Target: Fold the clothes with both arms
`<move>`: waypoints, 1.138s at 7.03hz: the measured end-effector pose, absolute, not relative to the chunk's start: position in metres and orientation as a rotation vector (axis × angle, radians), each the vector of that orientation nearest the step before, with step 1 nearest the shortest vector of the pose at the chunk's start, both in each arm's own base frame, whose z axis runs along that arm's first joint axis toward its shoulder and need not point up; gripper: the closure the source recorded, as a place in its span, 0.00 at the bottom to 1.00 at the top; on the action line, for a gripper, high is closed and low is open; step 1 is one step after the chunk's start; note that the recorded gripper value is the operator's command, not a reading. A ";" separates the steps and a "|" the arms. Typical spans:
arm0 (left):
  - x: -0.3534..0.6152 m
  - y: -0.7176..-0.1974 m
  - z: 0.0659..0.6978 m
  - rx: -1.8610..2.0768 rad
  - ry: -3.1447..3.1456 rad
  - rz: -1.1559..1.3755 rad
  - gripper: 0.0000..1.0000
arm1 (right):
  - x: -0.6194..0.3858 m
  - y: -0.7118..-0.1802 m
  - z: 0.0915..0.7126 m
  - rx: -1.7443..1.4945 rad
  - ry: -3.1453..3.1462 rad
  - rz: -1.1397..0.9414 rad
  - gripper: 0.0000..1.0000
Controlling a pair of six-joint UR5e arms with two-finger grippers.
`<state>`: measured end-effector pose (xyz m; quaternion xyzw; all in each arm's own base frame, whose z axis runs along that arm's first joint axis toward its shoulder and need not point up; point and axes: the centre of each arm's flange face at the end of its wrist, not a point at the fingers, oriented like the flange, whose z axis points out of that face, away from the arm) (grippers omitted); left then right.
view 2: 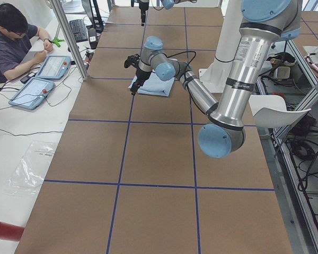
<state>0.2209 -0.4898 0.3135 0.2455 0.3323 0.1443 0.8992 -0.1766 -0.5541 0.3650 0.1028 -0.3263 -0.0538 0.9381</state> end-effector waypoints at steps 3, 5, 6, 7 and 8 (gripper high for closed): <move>0.072 -0.488 0.429 0.400 0.654 0.317 0.00 | -0.030 -0.527 0.509 0.120 -0.672 -0.175 0.00; 0.014 -0.492 0.509 0.293 0.633 0.192 0.00 | 0.017 -0.473 0.587 0.030 -0.662 -0.101 0.00; -0.013 -0.494 0.534 0.284 0.625 0.138 0.00 | 0.038 -0.450 0.611 0.010 -0.665 -0.067 0.00; -0.032 -0.489 0.556 0.273 0.625 0.121 0.00 | 0.057 -0.429 0.629 0.021 -0.671 -0.073 0.00; -0.047 -0.479 0.575 0.258 0.652 0.134 0.00 | 0.073 -0.412 0.641 0.046 -0.674 -0.097 0.00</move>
